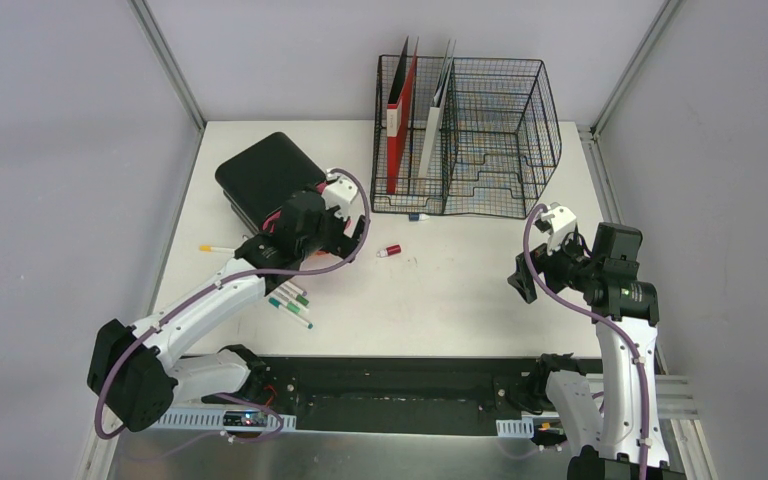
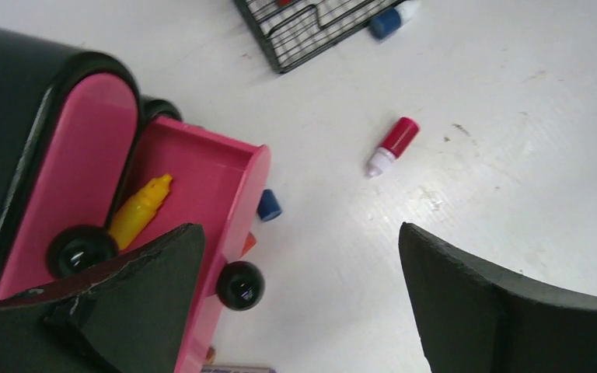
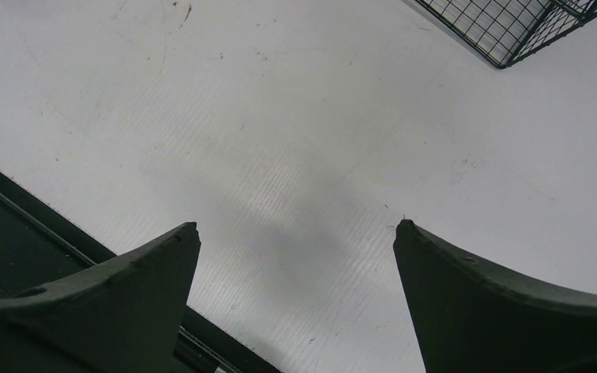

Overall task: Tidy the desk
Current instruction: Place the stationery in the drawer, then pick up the stationery from the center of the board.

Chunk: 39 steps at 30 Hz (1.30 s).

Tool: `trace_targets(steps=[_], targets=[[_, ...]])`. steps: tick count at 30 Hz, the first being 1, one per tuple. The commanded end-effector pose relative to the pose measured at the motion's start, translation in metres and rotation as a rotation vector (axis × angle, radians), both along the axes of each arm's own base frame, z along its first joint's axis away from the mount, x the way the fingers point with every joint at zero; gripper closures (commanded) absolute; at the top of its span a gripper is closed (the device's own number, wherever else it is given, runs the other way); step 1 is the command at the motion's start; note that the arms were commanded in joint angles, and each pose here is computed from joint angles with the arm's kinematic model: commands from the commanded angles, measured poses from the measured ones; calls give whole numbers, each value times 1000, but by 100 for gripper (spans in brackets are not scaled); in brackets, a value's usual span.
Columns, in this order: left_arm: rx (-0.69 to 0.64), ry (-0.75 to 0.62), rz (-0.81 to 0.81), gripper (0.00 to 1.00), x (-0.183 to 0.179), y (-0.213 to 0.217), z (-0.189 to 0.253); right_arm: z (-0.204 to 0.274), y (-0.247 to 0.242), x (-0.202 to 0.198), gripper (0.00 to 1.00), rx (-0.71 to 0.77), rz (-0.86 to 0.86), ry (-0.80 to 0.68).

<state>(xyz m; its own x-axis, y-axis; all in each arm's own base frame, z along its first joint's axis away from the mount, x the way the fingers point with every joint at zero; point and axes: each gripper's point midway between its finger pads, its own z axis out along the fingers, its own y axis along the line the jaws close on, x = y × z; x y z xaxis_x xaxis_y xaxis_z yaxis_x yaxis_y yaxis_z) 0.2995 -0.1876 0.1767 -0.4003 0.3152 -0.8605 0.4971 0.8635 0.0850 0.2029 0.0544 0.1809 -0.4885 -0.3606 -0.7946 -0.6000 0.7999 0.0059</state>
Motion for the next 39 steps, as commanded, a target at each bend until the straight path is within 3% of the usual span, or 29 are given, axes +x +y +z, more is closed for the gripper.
trace_targets(steps=[1, 15, 21, 27, 39], targets=[[-145, -21, -159, 3, -10, -35, 20, 5, 3, 0, 1, 11, 25, -30], [-236, 141, -365, 5, -26, -82, -16, 5, 3, 0, 1, 10, 24, -32], [-274, 238, -408, 13, -27, -100, -38, 5, 3, 0, 1, 11, 23, -34], [-259, 330, -408, 19, -20, -111, -66, 5, 3, 0, 1, 9, 22, -36], [-167, 341, -337, 24, 15, -122, -101, 6, 3, 0, 1, 9, 25, -37]])
